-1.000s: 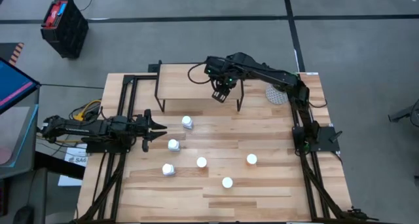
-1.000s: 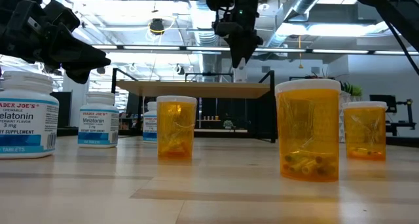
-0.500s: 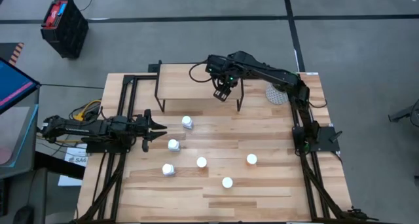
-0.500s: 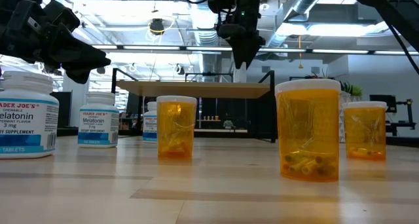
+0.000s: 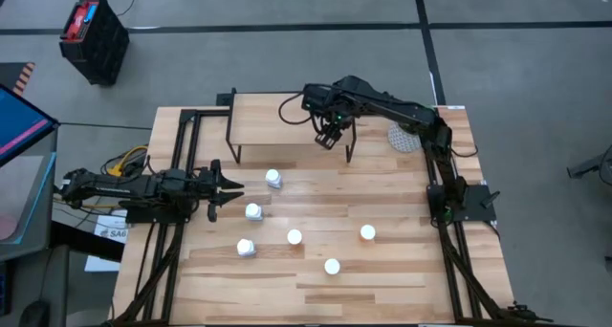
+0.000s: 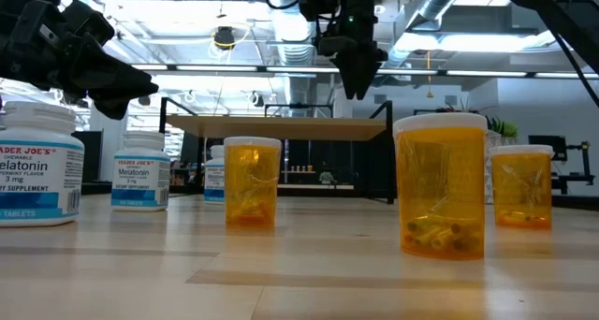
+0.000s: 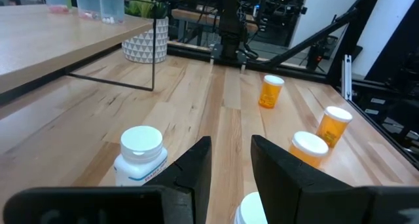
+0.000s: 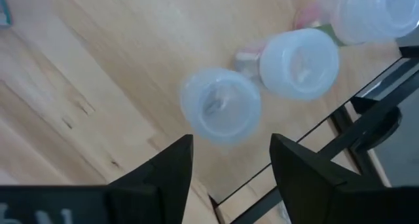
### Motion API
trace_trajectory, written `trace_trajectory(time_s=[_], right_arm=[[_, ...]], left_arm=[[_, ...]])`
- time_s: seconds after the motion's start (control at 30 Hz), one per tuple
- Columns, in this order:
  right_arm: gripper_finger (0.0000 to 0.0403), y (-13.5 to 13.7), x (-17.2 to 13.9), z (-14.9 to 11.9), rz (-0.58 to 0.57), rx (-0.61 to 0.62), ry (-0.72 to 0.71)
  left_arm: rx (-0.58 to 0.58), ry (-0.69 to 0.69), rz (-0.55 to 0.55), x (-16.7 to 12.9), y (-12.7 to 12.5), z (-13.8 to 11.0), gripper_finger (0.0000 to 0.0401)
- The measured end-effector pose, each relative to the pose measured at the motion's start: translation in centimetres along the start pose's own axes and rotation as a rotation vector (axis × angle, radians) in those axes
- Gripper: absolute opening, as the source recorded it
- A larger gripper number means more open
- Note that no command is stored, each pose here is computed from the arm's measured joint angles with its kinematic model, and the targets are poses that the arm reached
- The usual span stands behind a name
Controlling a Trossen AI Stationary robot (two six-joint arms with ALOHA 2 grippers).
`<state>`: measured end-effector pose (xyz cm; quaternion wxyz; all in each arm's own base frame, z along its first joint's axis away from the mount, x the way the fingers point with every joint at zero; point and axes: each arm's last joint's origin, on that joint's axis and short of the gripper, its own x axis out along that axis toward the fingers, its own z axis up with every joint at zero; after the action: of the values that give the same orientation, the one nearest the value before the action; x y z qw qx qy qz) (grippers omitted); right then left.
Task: Pick and place medicine bottles onto shelf by color
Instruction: Put the transparent pill bottle aligned with the other transparent pill bottles on the shelf
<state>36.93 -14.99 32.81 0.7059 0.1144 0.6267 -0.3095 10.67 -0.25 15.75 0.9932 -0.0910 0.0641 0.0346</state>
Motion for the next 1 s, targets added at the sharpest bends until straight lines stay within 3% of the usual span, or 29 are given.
trace_trajectory(time_s=[0.33, 0.6, 0.73, 0.9, 1.0], right_arm=[[0.0205, 0.3, -0.9, -0.4, 0.03, -0.001, -0.012], [0.0191, 0.7, -6.2, -2.4, 0.139, -0.024, -0.149], [0.0184, 1.3, -8.4, -2.5, 0.189, -0.019, -0.299], [0.0174, 2.7, -8.3, -0.9, 0.218, -0.07, -0.437], [0.0166, 3.5, -6.9, 0.0, 0.202, -0.13, -0.431]], left_arm=[[0.001, 0.0, 0.001, 0.0, 0.0, 0.0, 0.0096], [0.002, -0.001, 0.003, 0.0, 0.0, 0.0, 0.0096], [0.006, -0.001, 0.003, 0.0, 0.0, 0.0, 0.0096], [0.018, -0.001, 0.003, 0.0, 0.0, 0.0, 0.0096], [0.018, -0.001, 0.003, 0.0, 0.0, 0.0, 0.0096]])
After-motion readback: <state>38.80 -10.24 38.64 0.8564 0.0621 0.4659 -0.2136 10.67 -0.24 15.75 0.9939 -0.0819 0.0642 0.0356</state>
